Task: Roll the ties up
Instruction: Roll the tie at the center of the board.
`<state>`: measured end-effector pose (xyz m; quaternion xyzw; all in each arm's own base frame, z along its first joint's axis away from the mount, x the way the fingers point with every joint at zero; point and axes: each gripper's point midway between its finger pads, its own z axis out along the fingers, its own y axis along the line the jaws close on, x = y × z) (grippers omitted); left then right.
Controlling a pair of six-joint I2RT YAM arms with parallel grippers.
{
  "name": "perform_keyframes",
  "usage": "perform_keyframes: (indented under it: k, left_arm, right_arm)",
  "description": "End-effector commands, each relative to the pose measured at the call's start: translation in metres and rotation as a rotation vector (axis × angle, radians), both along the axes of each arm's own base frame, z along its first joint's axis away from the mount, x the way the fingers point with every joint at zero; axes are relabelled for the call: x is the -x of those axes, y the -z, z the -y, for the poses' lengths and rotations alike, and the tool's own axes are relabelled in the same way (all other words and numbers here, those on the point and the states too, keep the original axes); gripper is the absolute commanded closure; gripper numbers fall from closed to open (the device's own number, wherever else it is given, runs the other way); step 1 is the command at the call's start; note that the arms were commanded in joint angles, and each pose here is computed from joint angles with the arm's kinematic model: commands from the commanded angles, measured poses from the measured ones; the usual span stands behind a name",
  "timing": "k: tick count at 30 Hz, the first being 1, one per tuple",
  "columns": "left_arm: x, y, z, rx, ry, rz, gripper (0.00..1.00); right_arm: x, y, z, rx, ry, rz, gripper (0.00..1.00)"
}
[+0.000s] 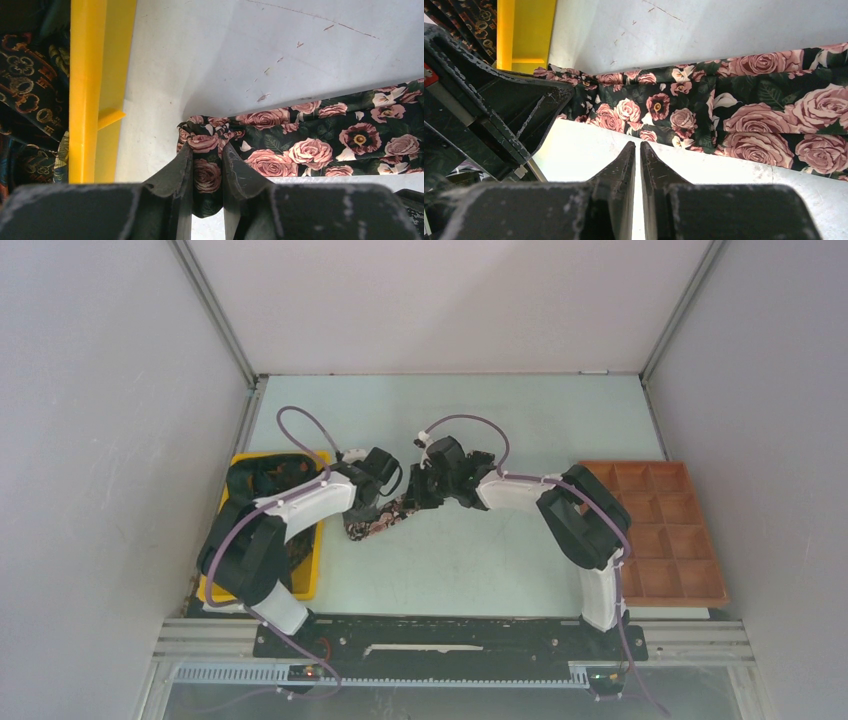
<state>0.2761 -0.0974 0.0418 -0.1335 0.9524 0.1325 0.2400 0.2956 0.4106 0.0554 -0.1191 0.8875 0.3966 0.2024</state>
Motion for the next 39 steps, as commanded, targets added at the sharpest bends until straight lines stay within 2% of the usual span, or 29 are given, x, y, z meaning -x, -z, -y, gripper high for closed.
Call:
perform_keyframes:
  k: [1, 6, 9, 12, 18, 29, 34, 39]
  left_arm:
    - [-0.008, -0.001, 0.009, -0.004, -0.035, 0.025, 0.98]
    - [-0.009, 0.001, 0.016, -0.007, -0.036, 0.019, 0.91]
    - [-0.01, 0.0, 0.022, -0.011, -0.027, 0.023, 0.78]
    - [-0.012, -0.002, 0.026, -0.015, -0.021, 0.025, 0.69]
    - [-0.016, -0.007, 0.033, -0.004, -0.009, 0.035, 0.6]
    - [-0.018, -0.014, 0.04, 0.012, 0.001, 0.05, 0.36]
    - [-0.02, -0.026, 0.045, 0.063, 0.006, 0.096, 0.3]
    - [-0.019, -0.034, 0.05, 0.113, 0.008, 0.124, 0.3]
  right_arm:
    - [-0.01, -0.03, 0.003, -0.045, 0.017, 0.067, 0.89]
    - [-0.014, -0.032, 0.009, -0.049, 0.034, 0.068, 0.9]
    - [-0.017, -0.032, 0.012, -0.051, 0.043, 0.065, 0.9]
    - [-0.02, -0.032, 0.015, -0.052, 0.052, 0.064, 0.9]
    - [-0.023, -0.034, 0.019, -0.056, 0.063, 0.063, 0.9]
    - [-0.024, -0.032, 0.02, -0.054, 0.064, 0.06, 0.9]
    - [-0.025, -0.034, 0.022, -0.058, 0.068, 0.065, 0.91]
    - [-0.027, -0.035, 0.027, -0.059, 0.079, 0.067, 0.91]
